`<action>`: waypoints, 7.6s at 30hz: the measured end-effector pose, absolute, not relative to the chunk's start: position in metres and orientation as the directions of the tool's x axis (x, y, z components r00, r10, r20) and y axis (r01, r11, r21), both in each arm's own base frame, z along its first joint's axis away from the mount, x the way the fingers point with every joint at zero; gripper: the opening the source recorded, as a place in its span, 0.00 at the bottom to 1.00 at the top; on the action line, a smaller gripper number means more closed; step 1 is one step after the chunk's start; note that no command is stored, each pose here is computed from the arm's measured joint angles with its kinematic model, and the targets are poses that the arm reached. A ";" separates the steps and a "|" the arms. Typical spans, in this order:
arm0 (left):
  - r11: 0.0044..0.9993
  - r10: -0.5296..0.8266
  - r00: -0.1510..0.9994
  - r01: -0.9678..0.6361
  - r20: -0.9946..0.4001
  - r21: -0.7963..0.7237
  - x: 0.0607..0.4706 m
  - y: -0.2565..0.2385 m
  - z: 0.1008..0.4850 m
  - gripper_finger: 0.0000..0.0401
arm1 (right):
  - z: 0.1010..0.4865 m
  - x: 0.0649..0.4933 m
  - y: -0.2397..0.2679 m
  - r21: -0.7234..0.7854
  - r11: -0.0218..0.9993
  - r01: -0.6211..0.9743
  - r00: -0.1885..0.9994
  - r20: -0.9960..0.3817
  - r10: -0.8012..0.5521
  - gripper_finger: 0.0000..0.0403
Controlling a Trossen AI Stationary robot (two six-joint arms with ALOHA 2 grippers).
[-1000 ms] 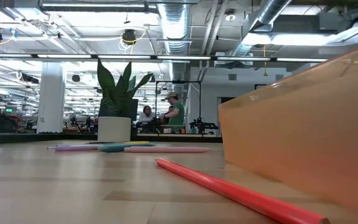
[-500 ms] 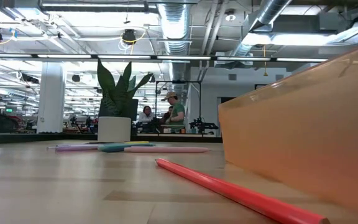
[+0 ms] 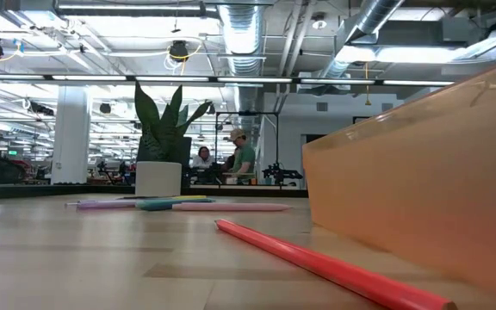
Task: Sort pens & pencils
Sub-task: Put the orange pencil into the blue bin
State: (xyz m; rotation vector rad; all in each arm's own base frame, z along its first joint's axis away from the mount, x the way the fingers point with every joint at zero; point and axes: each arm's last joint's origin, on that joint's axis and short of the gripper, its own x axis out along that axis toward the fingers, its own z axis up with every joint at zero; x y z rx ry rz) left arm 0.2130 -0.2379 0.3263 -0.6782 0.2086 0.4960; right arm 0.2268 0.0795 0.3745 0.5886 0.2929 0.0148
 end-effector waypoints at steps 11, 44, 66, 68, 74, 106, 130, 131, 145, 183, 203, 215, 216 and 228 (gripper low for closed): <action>0.602 0.348 0.833 -0.551 -0.431 -0.578 0.220 -0.240 0.311 0.23 | 0.374 0.231 0.067 0.558 0.827 0.063 0.955 -0.274 0.112 0.72; 0.546 0.258 0.552 -0.760 -0.793 -0.352 0.304 -0.181 0.247 0.32 | 0.346 0.215 0.080 0.474 0.850 0.231 0.828 -0.554 0.084 0.72; 0.367 0.181 0.708 -0.692 -0.682 -0.621 0.343 -0.181 0.243 0.31 | 0.423 0.358 0.028 0.249 0.961 -0.118 0.934 -0.300 0.192 0.72; 0.353 0.180 0.707 -0.695 -0.683 -0.626 0.342 -0.181 0.243 0.31 | 0.434 0.359 0.030 0.234 0.959 -0.157 0.931 -0.288 0.223 0.72; 0.340 0.200 0.704 -0.702 -0.681 -0.626 0.342 -0.180 0.243 0.31 | 0.464 0.328 0.040 0.152 0.964 -0.218 0.914 -0.314 0.256 0.72; 0.752 0.432 0.880 -0.471 -0.195 -0.461 0.256 -0.155 0.442 0.31 | 0.517 0.170 0.053 -0.035 0.956 0.290 0.922 -0.255 -0.290 0.72; 0.483 0.371 0.846 -0.528 -0.383 -0.698 0.279 -0.171 0.309 0.31 | 0.521 0.161 0.041 -0.050 0.973 0.226 0.943 -0.239 -0.231 0.72; 0.486 0.362 0.845 -0.532 -0.394 -0.694 0.281 -0.172 0.306 0.31 | 0.521 0.158 0.040 -0.053 0.974 0.220 0.943 -0.245 -0.226 0.72; 0.446 0.327 0.850 -0.524 -0.413 -0.726 0.289 -0.171 0.301 0.31 | 0.522 0.122 0.028 -0.030 0.973 0.228 0.938 -0.260 -0.228 0.72; 0.846 0.037 0.735 -0.384 -0.677 -0.371 0.270 -0.166 0.296 0.36 | 0.418 0.161 0.076 0.125 0.804 0.581 0.548 -0.790 -0.273 0.72; 0.996 -0.056 0.733 -0.011 -0.678 -0.094 0.295 -0.169 0.281 0.50 | 0.404 0.143 0.110 0.193 0.807 0.558 0.577 -0.789 -0.210 0.72; 0.960 -0.244 0.704 0.078 -0.666 -0.270 0.344 -0.157 0.267 0.50 | 0.421 0.165 0.124 0.151 0.894 0.421 0.737 -0.631 -0.241 0.72; 0.960 -0.249 0.707 0.087 -0.662 -0.268 0.346 -0.156 0.274 0.50 | 0.430 0.166 0.118 0.147 0.907 0.395 0.758 -0.610 -0.232 0.72; 0.989 -0.137 0.668 0.054 -0.732 -0.136 0.358 -0.148 0.272 0.50 | 0.482 0.107 0.059 0.207 0.922 0.326 0.835 -0.520 -0.178 0.72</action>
